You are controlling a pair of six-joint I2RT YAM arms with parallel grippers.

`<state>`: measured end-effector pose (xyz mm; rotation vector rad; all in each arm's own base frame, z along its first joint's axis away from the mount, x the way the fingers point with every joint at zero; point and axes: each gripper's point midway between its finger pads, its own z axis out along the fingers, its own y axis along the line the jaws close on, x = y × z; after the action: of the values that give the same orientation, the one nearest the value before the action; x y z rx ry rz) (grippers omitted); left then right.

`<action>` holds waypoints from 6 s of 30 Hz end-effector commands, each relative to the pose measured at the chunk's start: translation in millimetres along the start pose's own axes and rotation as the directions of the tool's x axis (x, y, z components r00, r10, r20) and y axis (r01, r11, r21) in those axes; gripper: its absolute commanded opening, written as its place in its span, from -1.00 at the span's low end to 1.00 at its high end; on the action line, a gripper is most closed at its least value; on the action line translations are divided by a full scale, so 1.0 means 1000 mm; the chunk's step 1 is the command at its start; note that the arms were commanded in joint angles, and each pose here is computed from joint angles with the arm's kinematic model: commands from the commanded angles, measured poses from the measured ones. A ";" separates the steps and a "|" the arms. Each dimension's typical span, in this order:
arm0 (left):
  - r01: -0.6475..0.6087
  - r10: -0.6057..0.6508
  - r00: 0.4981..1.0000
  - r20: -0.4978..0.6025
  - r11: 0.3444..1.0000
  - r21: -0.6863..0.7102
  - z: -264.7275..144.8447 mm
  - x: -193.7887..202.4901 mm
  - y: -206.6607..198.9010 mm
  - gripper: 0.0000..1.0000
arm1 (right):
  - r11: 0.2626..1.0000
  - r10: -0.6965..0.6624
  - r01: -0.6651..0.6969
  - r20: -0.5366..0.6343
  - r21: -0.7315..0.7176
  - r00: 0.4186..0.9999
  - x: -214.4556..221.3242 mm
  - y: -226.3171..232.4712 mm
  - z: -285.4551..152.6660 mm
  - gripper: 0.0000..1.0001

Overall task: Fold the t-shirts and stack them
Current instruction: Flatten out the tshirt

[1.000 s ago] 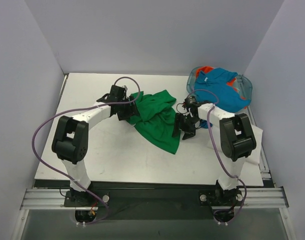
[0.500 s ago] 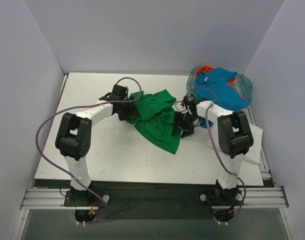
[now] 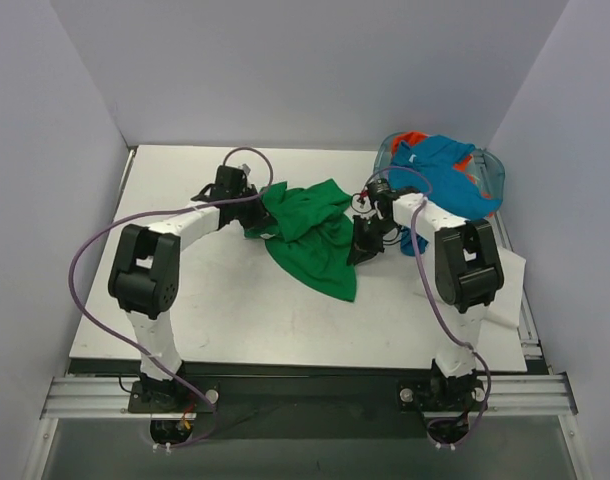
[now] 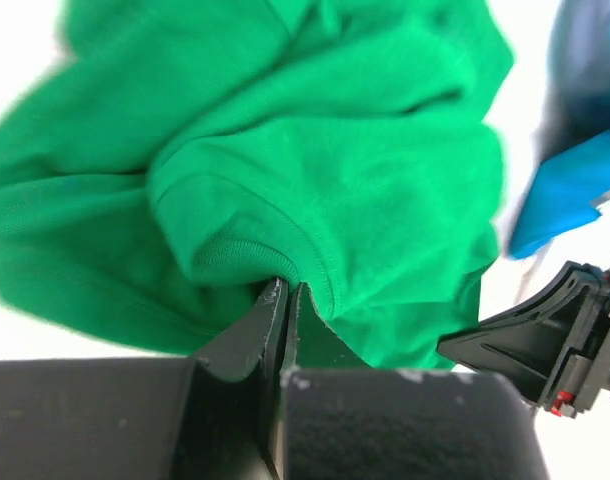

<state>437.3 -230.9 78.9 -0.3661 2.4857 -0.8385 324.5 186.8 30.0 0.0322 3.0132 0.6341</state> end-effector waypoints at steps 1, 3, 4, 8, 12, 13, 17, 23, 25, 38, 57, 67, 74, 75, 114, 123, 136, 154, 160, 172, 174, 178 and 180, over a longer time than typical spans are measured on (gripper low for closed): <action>0.008 -0.049 0.973 0.224 0.984 0.178 -0.071 -0.069 -0.052 -1.00 | 0.998 -0.015 0.023 0.138 -0.059 0.990 -0.028 0.017 -0.068 -1.00; 0.011 -0.076 0.952 0.298 0.977 0.214 -0.109 -0.089 -0.058 -1.00 | 0.998 -0.014 0.024 0.186 -0.051 0.982 -0.035 0.017 -0.091 -1.00; 0.018 -0.091 0.943 0.320 0.975 0.223 -0.121 -0.095 -0.058 -1.00 | 0.998 -0.020 0.032 0.228 -0.049 0.973 -0.040 0.018 -0.109 -1.00; 0.010 -0.112 0.906 0.408 0.970 0.243 -0.182 -0.107 -0.059 -1.00 | 0.995 -0.088 0.096 0.373 -0.003 0.924 -0.053 0.030 -0.173 -1.00; 0.013 -0.139 0.847 0.514 0.970 0.241 -0.258 -0.110 -0.057 -1.00 | 0.986 -0.168 0.139 0.508 0.096 0.845 -0.048 0.033 -0.236 -1.00; 0.023 -0.149 0.822 0.549 0.973 0.229 -0.275 -0.115 -0.050 -1.00 | 0.981 -0.193 0.156 0.564 0.114 0.803 -0.044 0.037 -0.260 -1.00; 0.060 -0.193 0.719 0.667 0.974 0.216 -0.347 -0.123 -0.033 -1.00 | 0.965 -0.262 0.171 0.698 0.199 0.667 -0.037 0.041 -0.325 -1.00; 0.106 -0.199 0.658 0.727 0.979 0.172 -0.396 -0.133 -0.012 -1.00 | 0.962 -0.270 0.184 0.780 0.200 0.565 -0.046 0.059 -0.369 -1.00; 0.114 -0.194 0.665 0.721 0.981 0.159 -0.388 -0.138 -0.005 -1.00 | 0.964 -0.266 0.172 0.766 0.203 0.586 -0.063 0.058 -0.357 -1.00; 0.120 -0.197 0.693 0.693 0.980 0.158 -0.262 -0.294 0.063 0.03 | 0.984 -0.146 0.028 0.699 0.178 0.700 -0.239 0.041 -0.220 0.18; 0.266 -0.183 0.932 0.314 0.932 -0.248 -0.206 -0.021 0.170 0.36 | 0.994 -0.058 0.040 0.175 0.104 0.983 0.020 -0.007 -0.073 0.40; 0.314 -0.221 0.940 0.259 0.857 -0.408 -0.210 0.044 0.210 0.39 | 0.988 -0.128 0.125 0.028 0.095 0.991 0.064 -0.009 -0.046 0.28; 0.332 -0.228 0.935 0.273 0.831 -0.446 -0.206 0.057 0.226 0.39 | 0.983 -0.160 0.161 -0.022 0.087 0.987 0.089 -0.005 -0.038 0.27; 0.334 -0.221 0.933 0.283 0.825 -0.457 -0.207 0.055 0.228 0.40 | 0.982 -0.165 0.167 -0.030 0.087 0.986 0.092 -0.004 -0.037 0.27; 0.296 -0.232 0.950 0.208 0.879 -0.373 -0.252 0.048 0.168 -0.04 | 0.957 -0.184 0.218 -0.177 0.194 0.967 0.146 -0.031 0.005 -0.10; 0.316 -0.272 0.948 0.164 0.857 -0.406 -0.234 0.079 0.193 0.14 | 0.953 -0.197 0.226 -0.158 0.199 0.968 0.141 -0.030 0.005 -0.11; 0.241 -0.198 0.970 0.142 0.870 -0.431 -0.199 0.045 0.222 0.44 | 0.954 -0.192 0.219 -0.143 0.207 0.971 0.134 -0.029 0.007 -0.54; 0.207 -0.179 0.978 0.104 0.854 -0.477 -0.180 0.050 0.246 -0.30 | 0.952 -0.188 0.217 -0.145 0.218 0.971 0.125 -0.025 0.003 -0.74; 0.206 -0.179 0.979 0.102 0.836 -0.509 -0.205 0.039 0.232 -0.94 | 0.950 -0.187 0.215 -0.140 0.225 0.972 0.124 -0.025 0.000 -1.00; 0.253 -0.266 0.963 0.039 0.847 -0.469 -0.259 0.075 0.180 -0.17 | 0.946 -0.201 0.229 -0.140 0.228 0.970 0.124 -0.027 -0.003 -1.00; 0.254 -0.256 0.965 0.062 0.840 -0.480 -0.261 0.077 0.184 -0.12 | 0.945 -0.205 0.234 -0.140 0.227 0.969 0.124 -0.028 -0.004 -1.00; 0.281 -0.301 0.953 0.047 0.810 -0.514 -0.246 0.091 0.205 -0.09 | 0.947 -0.204 0.232 -0.140 0.222 0.969 0.122 -0.026 -0.005 -1.00; 0.318 -0.348 0.936 0.045 0.785 -0.531 -0.237 0.098 0.219 -0.08 | 0.948 -0.203 0.230 -0.139 0.220 0.969 0.121 -0.025 -0.004 -1.00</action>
<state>212.6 9.7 90.7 -0.9227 2.7078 -0.2830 200.1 169.9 7.7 -0.3239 3.1163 0.2960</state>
